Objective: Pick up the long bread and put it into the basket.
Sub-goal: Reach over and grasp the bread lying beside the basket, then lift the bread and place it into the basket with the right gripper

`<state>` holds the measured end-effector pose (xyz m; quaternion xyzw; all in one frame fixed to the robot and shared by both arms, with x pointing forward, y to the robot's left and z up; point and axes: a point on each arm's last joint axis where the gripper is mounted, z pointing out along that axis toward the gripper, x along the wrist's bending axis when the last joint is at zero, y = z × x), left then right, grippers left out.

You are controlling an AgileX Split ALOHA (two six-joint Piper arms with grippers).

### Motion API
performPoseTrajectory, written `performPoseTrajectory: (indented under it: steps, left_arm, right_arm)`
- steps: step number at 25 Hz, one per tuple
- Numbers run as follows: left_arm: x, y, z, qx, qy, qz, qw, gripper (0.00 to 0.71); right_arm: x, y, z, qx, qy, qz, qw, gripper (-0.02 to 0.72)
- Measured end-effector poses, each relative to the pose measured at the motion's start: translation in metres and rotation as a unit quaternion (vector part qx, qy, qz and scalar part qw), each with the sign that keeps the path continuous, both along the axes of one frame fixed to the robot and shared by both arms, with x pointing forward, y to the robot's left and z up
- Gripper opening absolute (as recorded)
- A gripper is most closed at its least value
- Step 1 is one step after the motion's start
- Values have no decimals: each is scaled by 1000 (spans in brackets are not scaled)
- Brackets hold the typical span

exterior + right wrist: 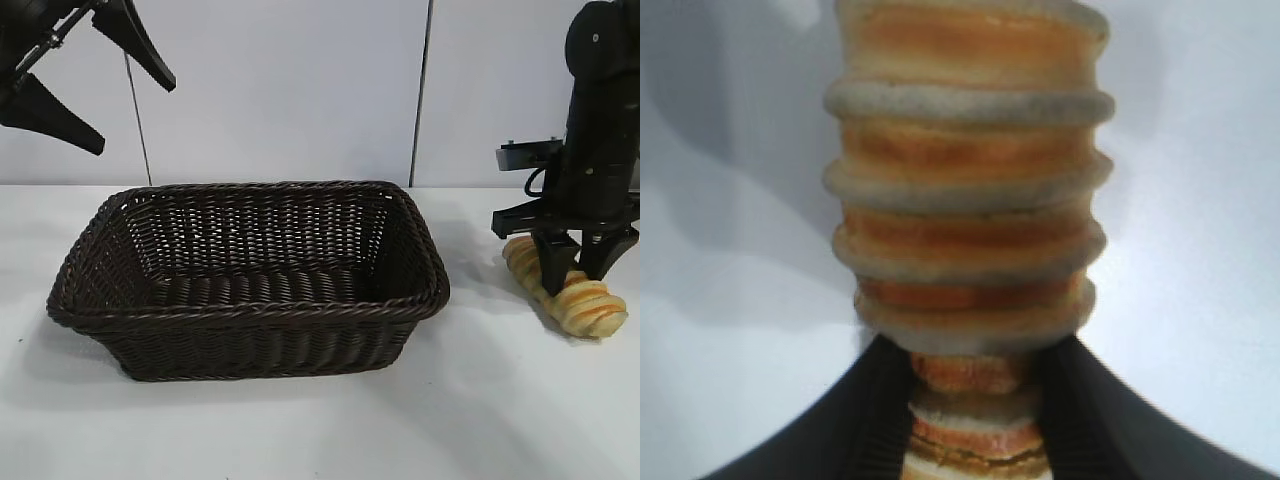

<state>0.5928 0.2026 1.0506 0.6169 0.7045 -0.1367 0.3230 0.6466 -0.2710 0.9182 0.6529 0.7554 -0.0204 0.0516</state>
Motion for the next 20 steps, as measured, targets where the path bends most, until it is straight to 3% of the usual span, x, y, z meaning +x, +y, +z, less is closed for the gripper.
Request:
performPoseTrajectory:
  steps: [6,14,20]
  left_arm:
    - [0,0,0,0,0,0,1000,562]
    - [0,0,0,-1,0,0,1000,562]
    - [0,0,0,-1,0,0,1000,562]
  right_arm:
    - [7,2,34,9,-4,-12,1000,155]
    - [22,8,118,42,-92,-21,995,149]
    - [20,8,148,47,-130,-16,990,149]
